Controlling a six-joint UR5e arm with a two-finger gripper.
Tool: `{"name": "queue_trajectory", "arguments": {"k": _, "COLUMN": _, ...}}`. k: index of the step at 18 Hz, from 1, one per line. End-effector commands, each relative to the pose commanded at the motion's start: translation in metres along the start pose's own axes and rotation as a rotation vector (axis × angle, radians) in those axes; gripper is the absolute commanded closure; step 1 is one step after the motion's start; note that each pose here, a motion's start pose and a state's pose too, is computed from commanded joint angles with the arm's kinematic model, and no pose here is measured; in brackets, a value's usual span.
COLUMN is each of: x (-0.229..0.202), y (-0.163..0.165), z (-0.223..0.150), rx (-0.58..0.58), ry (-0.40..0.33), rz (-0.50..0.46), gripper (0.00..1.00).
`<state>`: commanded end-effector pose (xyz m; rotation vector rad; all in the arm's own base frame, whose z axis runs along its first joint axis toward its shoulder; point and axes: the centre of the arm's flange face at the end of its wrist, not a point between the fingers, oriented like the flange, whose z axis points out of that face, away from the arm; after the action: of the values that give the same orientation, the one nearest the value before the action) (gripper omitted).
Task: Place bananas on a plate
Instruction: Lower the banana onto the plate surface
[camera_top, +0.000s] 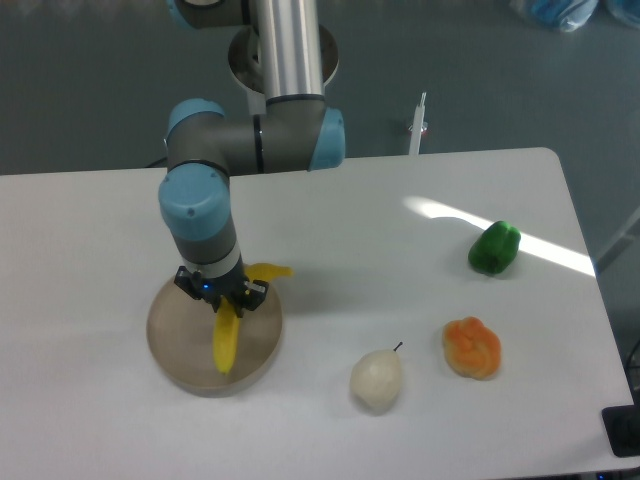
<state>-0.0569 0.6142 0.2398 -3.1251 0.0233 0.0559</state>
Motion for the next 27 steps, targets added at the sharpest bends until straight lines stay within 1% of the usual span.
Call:
{"name": "queue_trajectory", "arguments": {"k": 2, "x": 0.012, "y": 0.0, "z": 0.011, "rx": -0.018, "ry": 0.003, "rz": 0.02, "gripper": 0.73}}
{"name": "queue_trajectory", "arguments": {"k": 8, "x": 0.02, "y": -0.001, "z": 0.016, "rx": -0.024, "ry": 0.004, "rz": 0.038, "gripper": 0.73}}
{"name": "queue_trajectory", "arguments": {"k": 11, "x": 0.021, "y": -0.002, "z": 0.026, "rx": -0.04, "ry": 0.007, "rz": 0.041, "gripper": 0.73}}
{"name": "queue_trajectory", "arguments": {"k": 22, "x": 0.022, "y": -0.004, "z": 0.031, "rx": -0.046, "ry": 0.009, "rz": 0.046, "gripper": 0.72}}
{"name": "queue_trajectory", "arguments": {"k": 25, "x": 0.022, "y": -0.007, "z": 0.029, "rx": -0.042, "ry": 0.008, "rz": 0.044, "gripper": 0.7}}
{"name": "queue_trajectory", "arguments": {"k": 27, "x": 0.023, "y": -0.006, "z": 0.033, "rx": -0.046, "ry": 0.009, "rz": 0.048, "gripper": 0.7}}
